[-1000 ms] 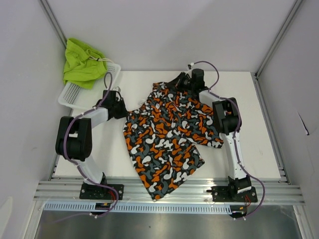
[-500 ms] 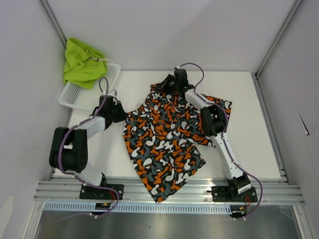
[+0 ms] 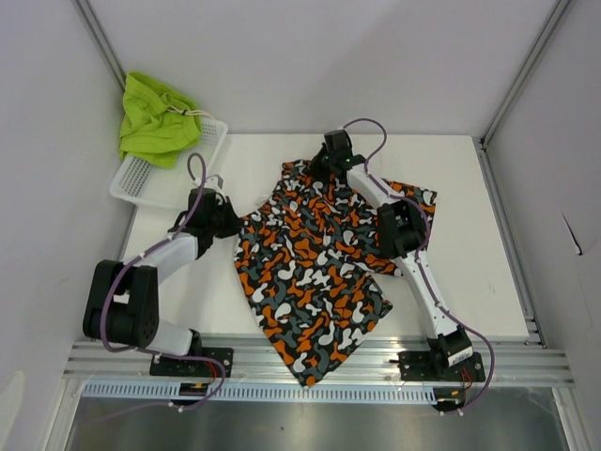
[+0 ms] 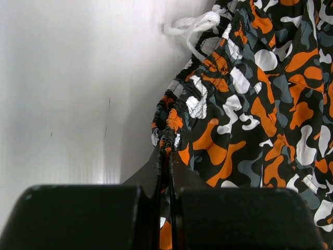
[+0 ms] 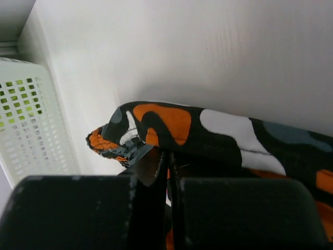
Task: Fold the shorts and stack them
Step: Flatten the shorts out
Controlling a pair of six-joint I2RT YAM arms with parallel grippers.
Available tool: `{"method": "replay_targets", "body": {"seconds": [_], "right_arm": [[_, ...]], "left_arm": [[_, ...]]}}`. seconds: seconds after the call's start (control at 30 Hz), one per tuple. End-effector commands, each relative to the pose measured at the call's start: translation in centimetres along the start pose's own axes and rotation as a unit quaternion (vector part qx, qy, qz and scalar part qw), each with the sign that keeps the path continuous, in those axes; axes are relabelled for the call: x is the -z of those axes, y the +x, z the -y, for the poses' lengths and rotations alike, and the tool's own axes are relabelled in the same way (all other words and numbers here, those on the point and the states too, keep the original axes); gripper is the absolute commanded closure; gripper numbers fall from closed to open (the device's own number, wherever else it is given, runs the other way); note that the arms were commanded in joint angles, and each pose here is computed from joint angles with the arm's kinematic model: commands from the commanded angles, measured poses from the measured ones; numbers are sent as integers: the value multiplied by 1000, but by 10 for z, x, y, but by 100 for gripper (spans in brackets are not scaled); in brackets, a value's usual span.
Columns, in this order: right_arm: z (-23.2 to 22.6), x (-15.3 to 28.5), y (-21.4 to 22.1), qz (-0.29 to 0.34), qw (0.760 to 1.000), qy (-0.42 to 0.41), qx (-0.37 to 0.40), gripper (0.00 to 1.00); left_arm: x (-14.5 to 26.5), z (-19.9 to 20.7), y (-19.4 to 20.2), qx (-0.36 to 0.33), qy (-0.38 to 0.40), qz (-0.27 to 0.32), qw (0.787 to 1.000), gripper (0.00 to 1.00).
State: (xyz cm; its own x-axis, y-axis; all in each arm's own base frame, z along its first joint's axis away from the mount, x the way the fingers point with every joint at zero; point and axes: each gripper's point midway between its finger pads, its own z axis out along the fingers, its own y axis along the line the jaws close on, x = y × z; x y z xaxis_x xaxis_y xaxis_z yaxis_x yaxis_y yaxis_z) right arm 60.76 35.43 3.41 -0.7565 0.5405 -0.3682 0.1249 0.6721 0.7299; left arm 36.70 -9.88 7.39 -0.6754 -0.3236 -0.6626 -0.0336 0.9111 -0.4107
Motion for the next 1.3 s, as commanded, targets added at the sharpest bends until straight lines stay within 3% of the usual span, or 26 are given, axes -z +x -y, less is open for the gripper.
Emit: {"method": "replay_targets", "body": {"seconds": [0.0, 0.77, 1.1, 1.27], "right_arm": [[7, -3, -8, 10, 1000, 12, -16, 100], [21, -7, -8, 8, 999, 16, -45, 100], [-58, 42, -60, 40, 989, -141, 3, 62], [-95, 102, -83, 27, 976, -203, 66, 49]], "left_arm": [[13, -3, -6, 2, -15, 32, 999, 100], [25, -47, 39, 66, -33, 10, 997, 100], [24, -46, 34, 73, -30, 23, 997, 100], [24, -46, 31, 78, -32, 29, 996, 100]]}}
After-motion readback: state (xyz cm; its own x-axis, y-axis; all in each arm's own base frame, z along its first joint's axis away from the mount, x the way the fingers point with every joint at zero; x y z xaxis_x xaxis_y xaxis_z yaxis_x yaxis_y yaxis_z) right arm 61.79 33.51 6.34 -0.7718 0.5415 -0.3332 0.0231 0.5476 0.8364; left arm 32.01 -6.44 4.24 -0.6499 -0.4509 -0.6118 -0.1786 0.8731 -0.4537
